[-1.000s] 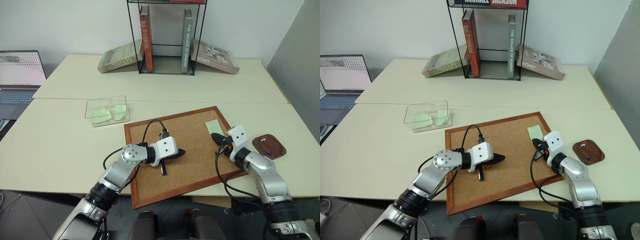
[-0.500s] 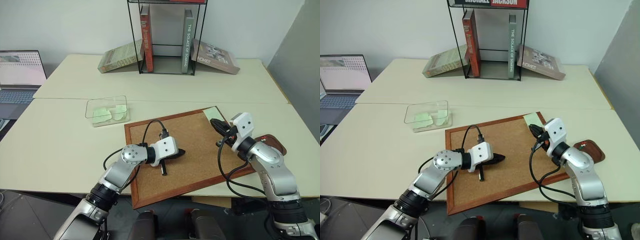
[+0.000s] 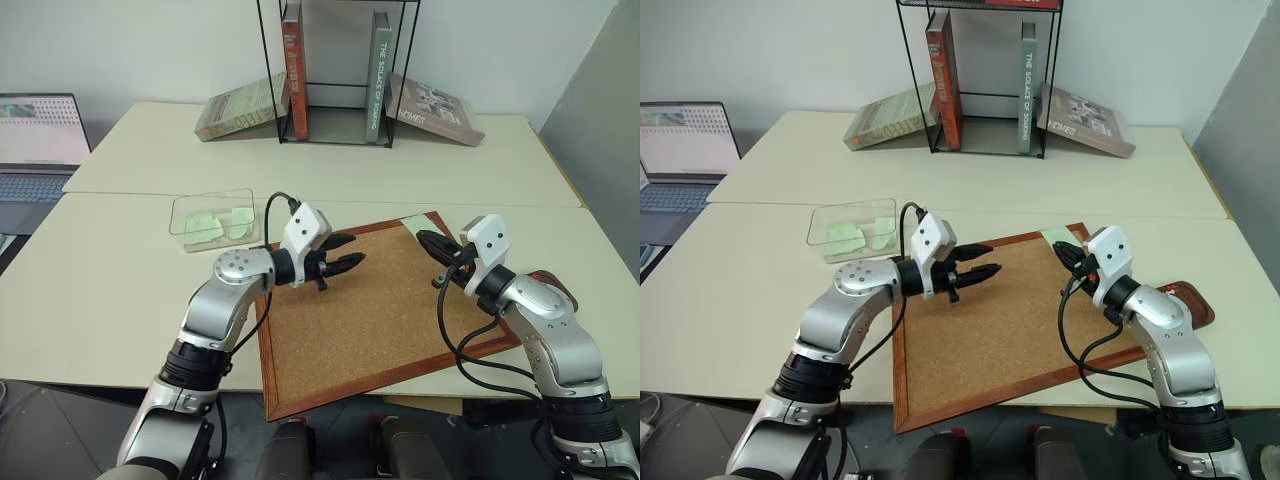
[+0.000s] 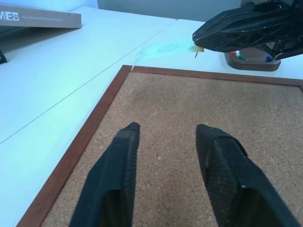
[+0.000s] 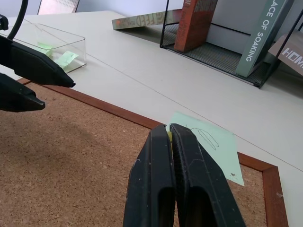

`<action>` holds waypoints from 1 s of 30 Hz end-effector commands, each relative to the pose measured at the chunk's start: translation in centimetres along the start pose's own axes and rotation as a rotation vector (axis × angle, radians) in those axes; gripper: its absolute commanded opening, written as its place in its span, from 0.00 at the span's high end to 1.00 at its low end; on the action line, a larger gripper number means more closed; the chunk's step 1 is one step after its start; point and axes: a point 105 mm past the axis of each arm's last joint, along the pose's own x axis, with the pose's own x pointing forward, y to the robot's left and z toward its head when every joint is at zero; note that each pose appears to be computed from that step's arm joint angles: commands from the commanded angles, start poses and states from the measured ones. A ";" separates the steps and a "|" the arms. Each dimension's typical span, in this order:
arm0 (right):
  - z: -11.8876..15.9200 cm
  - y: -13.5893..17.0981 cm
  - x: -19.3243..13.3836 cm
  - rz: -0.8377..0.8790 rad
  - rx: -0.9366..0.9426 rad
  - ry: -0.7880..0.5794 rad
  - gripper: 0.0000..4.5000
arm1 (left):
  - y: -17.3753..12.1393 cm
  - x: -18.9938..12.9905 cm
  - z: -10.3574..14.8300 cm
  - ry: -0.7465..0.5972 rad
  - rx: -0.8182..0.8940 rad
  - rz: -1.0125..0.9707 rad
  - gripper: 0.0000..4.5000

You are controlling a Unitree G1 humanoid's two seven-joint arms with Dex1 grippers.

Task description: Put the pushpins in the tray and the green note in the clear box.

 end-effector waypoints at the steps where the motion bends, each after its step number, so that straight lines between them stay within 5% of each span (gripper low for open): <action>1: 2.0 0.1 0.1 0.012 -0.034 -0.056 1.00 | 0.0 0.3 1.5 -0.031 0.149 0.006 0.32; 5: 2.0 0.3 0.1 0.026 -0.014 -0.049 1.00 | 0.6 1.3 2.1 -0.036 0.345 0.025 0.15; 14: 2.3 1.7 0.2 0.084 0.030 -0.013 1.00 | 1.1 3.9 2.5 -0.029 0.631 -0.055 0.15; 27: 3.7 2.6 0.5 0.118 0.058 -0.023 1.00 | 0.8 7.2 1.3 -0.002 0.585 -0.192 0.15; 30: 3.9 2.8 0.5 0.122 0.062 -0.025 1.00 | 1.1 7.5 1.4 -0.008 0.568 -0.188 0.25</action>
